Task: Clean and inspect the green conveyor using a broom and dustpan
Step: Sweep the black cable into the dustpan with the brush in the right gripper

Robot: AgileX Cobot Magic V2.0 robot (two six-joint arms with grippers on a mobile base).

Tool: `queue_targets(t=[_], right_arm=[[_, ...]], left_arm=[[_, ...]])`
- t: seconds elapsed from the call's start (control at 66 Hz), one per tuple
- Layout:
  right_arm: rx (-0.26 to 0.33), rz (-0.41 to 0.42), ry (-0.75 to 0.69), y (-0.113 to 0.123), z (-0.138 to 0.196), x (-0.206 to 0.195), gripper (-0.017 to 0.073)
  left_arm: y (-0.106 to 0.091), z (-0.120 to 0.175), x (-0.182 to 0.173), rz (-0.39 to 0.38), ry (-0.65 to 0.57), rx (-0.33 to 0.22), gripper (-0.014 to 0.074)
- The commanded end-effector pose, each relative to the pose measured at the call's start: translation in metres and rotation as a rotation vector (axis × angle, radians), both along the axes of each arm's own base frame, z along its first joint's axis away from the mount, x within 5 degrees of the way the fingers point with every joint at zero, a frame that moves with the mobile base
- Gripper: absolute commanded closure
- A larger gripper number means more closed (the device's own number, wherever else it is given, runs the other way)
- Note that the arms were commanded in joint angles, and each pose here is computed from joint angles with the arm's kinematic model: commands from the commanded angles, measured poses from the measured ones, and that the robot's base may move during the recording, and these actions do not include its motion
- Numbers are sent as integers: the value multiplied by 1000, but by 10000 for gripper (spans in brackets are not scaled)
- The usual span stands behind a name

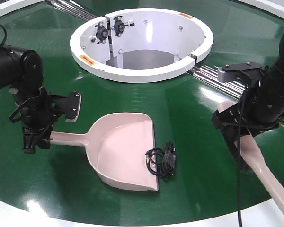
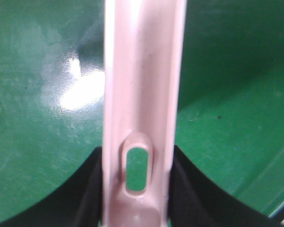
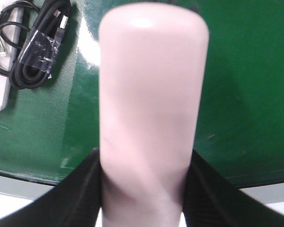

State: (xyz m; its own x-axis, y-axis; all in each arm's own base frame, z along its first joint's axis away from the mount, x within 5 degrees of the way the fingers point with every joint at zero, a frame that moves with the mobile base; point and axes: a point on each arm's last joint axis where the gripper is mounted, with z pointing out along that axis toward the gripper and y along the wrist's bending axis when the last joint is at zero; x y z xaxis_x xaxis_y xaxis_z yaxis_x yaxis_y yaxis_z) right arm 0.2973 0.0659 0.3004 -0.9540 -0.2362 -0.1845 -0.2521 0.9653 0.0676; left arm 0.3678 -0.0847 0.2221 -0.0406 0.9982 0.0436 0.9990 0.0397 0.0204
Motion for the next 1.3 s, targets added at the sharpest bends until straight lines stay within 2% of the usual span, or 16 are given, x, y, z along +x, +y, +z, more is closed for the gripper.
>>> queue_targets(t=[0.0,0.621,0.773,1.0,1.136,1.288], right_arm=[[7,10,-14,-1,18,-10,563],[11,9,-26,-1,18,-9,563],[13,-11,-83,-6,15,1,563],[17,-80,17,-1,-18,24,563],[48,-103,92,6,-43,43,563],[111,-121,175,19,-64,58,563]], left_arm=[[-2,27,-5,21,-42,-33,600],[-2,27,-5,21,-42,-33,600],[-2,27,-5,21,-42,-33,600],[-2,27,-5,21,-42,-33,600],[-2,27,-5,21,-42,-33,600],[-2,27,-5,21,-42,-33,600]])
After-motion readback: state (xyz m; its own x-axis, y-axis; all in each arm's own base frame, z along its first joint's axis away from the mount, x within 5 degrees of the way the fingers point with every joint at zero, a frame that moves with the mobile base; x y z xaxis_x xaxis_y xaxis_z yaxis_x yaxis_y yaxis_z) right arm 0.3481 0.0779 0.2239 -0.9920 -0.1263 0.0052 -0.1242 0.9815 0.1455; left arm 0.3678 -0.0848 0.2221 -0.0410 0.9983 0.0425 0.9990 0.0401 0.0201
